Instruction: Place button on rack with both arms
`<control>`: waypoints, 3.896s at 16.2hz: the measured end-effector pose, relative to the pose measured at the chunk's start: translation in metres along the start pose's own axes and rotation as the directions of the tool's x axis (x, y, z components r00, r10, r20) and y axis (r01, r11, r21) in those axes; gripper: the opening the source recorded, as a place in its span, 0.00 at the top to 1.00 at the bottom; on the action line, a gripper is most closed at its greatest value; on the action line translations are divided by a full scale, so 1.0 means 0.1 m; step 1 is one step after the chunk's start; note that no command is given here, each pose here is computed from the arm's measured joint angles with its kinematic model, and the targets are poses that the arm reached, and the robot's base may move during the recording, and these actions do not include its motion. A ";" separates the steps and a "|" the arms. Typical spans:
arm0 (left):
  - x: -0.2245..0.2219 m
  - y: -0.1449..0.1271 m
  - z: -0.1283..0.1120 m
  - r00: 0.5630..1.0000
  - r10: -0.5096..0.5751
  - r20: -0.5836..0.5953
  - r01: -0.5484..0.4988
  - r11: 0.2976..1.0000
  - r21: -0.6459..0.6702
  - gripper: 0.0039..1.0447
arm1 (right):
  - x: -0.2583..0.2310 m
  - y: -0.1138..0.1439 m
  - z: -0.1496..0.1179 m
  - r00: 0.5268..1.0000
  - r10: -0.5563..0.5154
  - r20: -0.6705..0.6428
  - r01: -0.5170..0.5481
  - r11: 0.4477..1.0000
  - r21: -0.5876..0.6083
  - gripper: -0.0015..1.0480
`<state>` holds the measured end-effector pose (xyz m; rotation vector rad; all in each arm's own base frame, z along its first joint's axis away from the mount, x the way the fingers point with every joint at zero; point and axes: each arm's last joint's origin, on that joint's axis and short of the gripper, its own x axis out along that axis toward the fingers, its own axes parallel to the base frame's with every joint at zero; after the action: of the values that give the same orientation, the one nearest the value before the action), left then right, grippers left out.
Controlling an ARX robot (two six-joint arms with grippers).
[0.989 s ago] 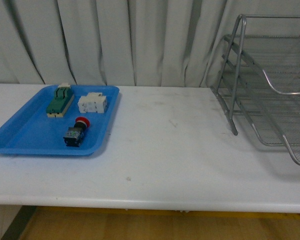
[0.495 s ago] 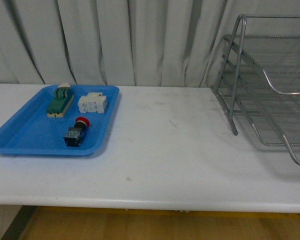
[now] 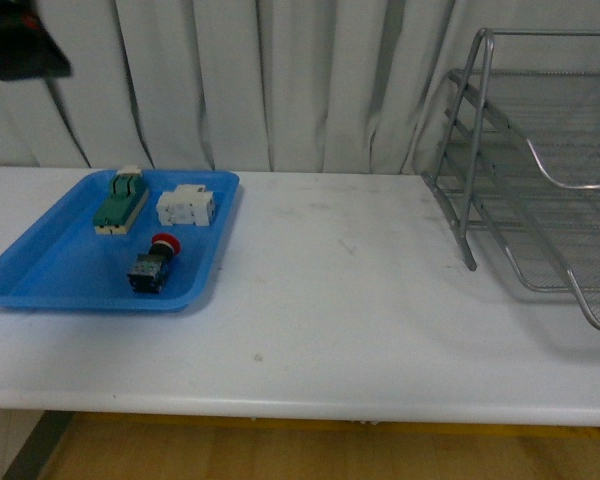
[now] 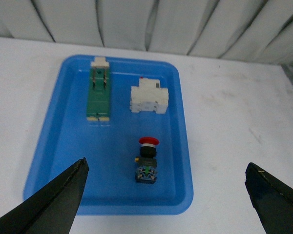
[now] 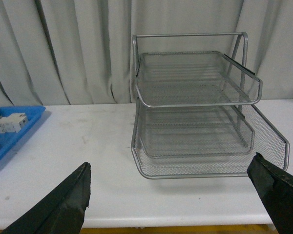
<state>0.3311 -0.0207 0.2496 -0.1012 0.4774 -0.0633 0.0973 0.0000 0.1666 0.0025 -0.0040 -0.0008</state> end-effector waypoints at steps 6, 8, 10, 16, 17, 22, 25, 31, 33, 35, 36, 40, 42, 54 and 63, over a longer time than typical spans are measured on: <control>1.33 -0.40 -0.39 0.953 -0.033 -0.302 0.068 0.992 0.106 0.06 | 0.00 0.00 0.00 1.000 0.000 0.000 0.000 1.000 0.000 0.06; 1.53 -0.34 -0.54 0.932 0.002 -0.361 0.040 0.993 0.108 0.06 | 0.00 0.00 0.00 1.000 0.000 0.000 0.000 1.000 0.000 0.06; 1.65 -0.23 -0.63 0.924 0.059 -0.378 -0.015 0.993 0.118 0.06 | 0.00 0.00 0.00 1.000 0.000 0.000 0.000 1.000 0.000 0.06; 1.79 0.00 -0.73 0.907 0.102 -0.408 -0.053 0.990 0.130 0.06 | 0.00 0.00 0.00 1.000 0.000 0.000 0.000 1.000 0.000 0.06; 1.81 0.01 -0.77 0.903 0.106 -0.416 -0.055 0.990 0.134 0.06 | 0.00 0.00 0.00 1.000 0.000 0.000 0.000 1.000 0.000 0.06; 1.95 0.02 -0.84 0.897 0.114 -0.428 -0.052 0.987 0.153 0.06 | 0.00 0.00 0.00 1.000 0.000 0.000 0.000 1.000 0.000 0.06; 2.04 0.05 -0.90 0.891 0.129 -0.436 -0.064 0.985 0.162 0.06 | 0.00 0.00 0.00 1.000 0.000 0.000 0.000 1.000 0.000 0.06; 2.11 0.03 -0.99 0.881 0.124 -0.457 -0.045 0.982 0.181 0.33 | 0.00 0.00 0.00 1.000 0.000 0.000 0.000 1.000 0.000 0.06; 2.13 0.03 -1.01 0.877 0.114 -0.466 -0.034 0.984 0.176 0.54 | 0.00 0.00 0.00 1.000 0.000 0.000 0.000 1.000 0.000 0.06; 2.14 0.01 -0.98 0.881 0.111 -0.459 -0.033 0.984 0.176 0.65 | 0.00 0.00 0.00 1.000 0.000 0.000 0.000 1.000 0.000 0.06; 2.14 0.02 -0.98 0.883 0.111 -0.456 -0.034 0.984 0.175 0.66 | 0.00 0.00 0.00 1.000 0.000 0.000 0.000 1.000 0.000 0.06; 1.81 0.07 -0.60 0.937 0.064 -0.342 -0.023 0.992 0.122 0.66 | 0.00 0.00 0.00 1.000 0.000 0.000 0.000 1.000 0.000 0.06; 1.32 0.09 -0.20 0.979 0.034 -0.200 -0.013 0.994 0.107 0.66 | 0.00 0.00 0.00 1.000 0.000 0.000 0.000 1.000 0.000 0.06; -0.56 0.66 -0.51 0.987 0.150 -0.060 -0.142 0.982 0.126 0.66 | 0.00 0.00 0.00 1.000 0.000 0.000 0.000 1.000 0.000 0.06; -0.48 0.66 -0.55 0.986 0.156 -0.059 -0.147 0.981 0.129 0.66 | 0.00 0.00 0.00 1.000 0.000 0.000 0.000 1.000 0.000 0.06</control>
<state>0.2655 0.0439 0.2154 0.0596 0.5477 0.0532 0.0973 0.0000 0.1666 0.0025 -0.0036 -0.0004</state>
